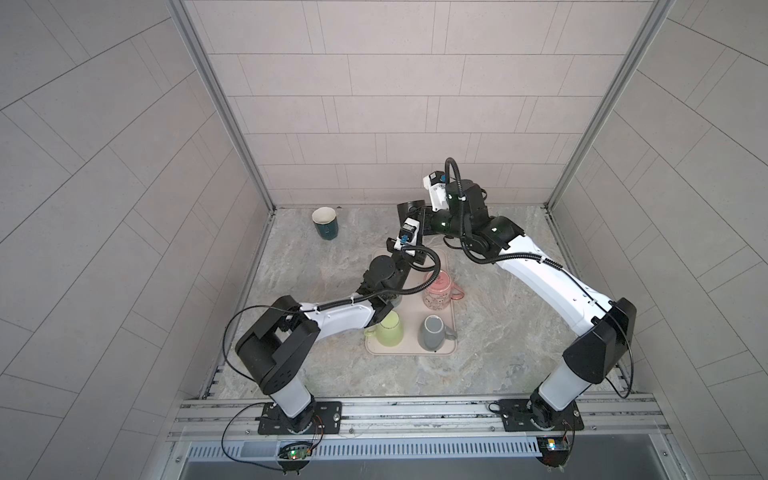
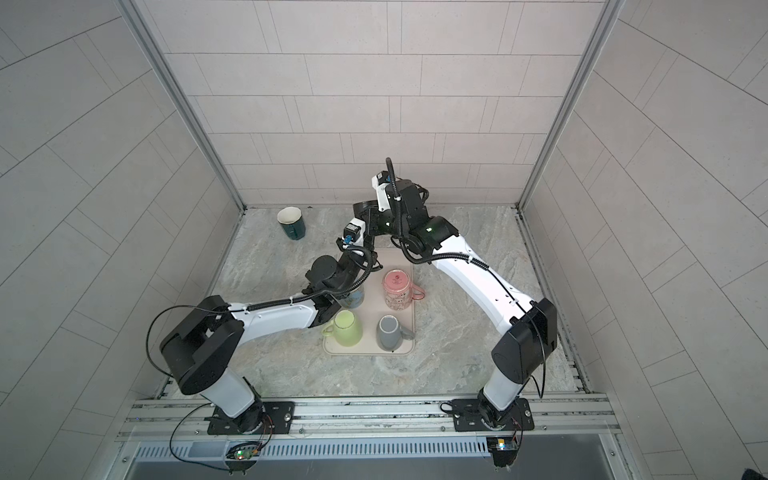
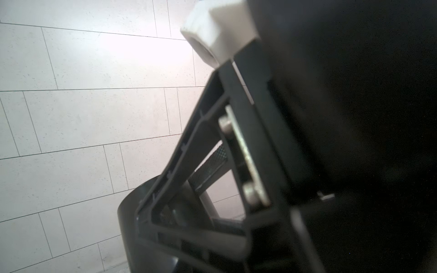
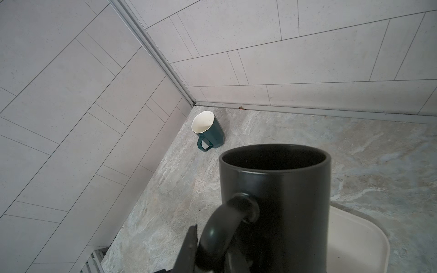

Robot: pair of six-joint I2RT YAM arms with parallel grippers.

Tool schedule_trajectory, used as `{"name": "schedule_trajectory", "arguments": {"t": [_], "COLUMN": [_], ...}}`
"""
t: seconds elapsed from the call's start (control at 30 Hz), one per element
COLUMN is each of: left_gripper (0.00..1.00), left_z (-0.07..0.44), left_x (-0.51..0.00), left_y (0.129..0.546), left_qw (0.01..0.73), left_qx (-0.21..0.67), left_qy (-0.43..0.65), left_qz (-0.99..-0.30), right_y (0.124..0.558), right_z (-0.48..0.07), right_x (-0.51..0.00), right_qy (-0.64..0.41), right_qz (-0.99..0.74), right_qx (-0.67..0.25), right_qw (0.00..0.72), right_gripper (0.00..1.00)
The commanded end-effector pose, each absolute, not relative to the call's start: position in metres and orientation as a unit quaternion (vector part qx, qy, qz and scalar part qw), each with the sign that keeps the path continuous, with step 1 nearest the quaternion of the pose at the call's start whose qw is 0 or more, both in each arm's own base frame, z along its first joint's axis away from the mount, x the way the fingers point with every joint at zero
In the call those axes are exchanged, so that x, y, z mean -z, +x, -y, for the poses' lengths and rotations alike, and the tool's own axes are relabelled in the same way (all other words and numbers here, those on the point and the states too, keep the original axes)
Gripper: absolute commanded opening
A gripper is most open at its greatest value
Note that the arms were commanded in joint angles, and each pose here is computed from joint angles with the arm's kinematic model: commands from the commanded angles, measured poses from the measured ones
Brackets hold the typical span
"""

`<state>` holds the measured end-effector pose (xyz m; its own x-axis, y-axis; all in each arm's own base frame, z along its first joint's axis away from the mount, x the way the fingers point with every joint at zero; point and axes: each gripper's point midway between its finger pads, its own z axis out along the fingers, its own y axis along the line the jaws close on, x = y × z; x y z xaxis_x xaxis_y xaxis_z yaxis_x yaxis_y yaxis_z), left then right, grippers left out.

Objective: Turn the mug right side up
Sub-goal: 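Grasp the black mug handle with the right gripper, release the left gripper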

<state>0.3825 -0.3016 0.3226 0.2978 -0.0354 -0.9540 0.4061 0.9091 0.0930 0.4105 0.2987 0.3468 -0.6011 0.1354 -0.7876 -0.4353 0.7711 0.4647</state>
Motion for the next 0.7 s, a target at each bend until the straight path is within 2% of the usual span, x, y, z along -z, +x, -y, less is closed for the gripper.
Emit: {"name": "schedule_trajectory", "arguments": {"t": [0.0, 0.27, 0.67], "left_gripper": [0.00, 0.01, 0.25], "left_z": [0.279, 0.271, 0.264], "left_x": [-0.402, -0.402, -0.398], "left_y": [0.359, 0.364, 0.366], "left_qw": [0.859, 0.859, 0.857], "left_qx": [0.127, 0.114, 0.101], "left_qy": [0.124, 0.103, 0.089], "left_qz": [-0.480, -0.488, -0.497], "right_y": [0.416, 0.413, 0.415], "right_z": [-0.284, -0.285, -0.287], "right_x": [-0.301, -0.312, -0.317], "right_qy": [-0.091, -0.104, -0.104], "right_qz": [-0.871, -0.854, -0.844], "right_qx": [-0.260, -0.276, -0.289], "right_qw": [0.406, 0.428, 0.439], "right_gripper": [0.00, 0.00, 0.00]}}
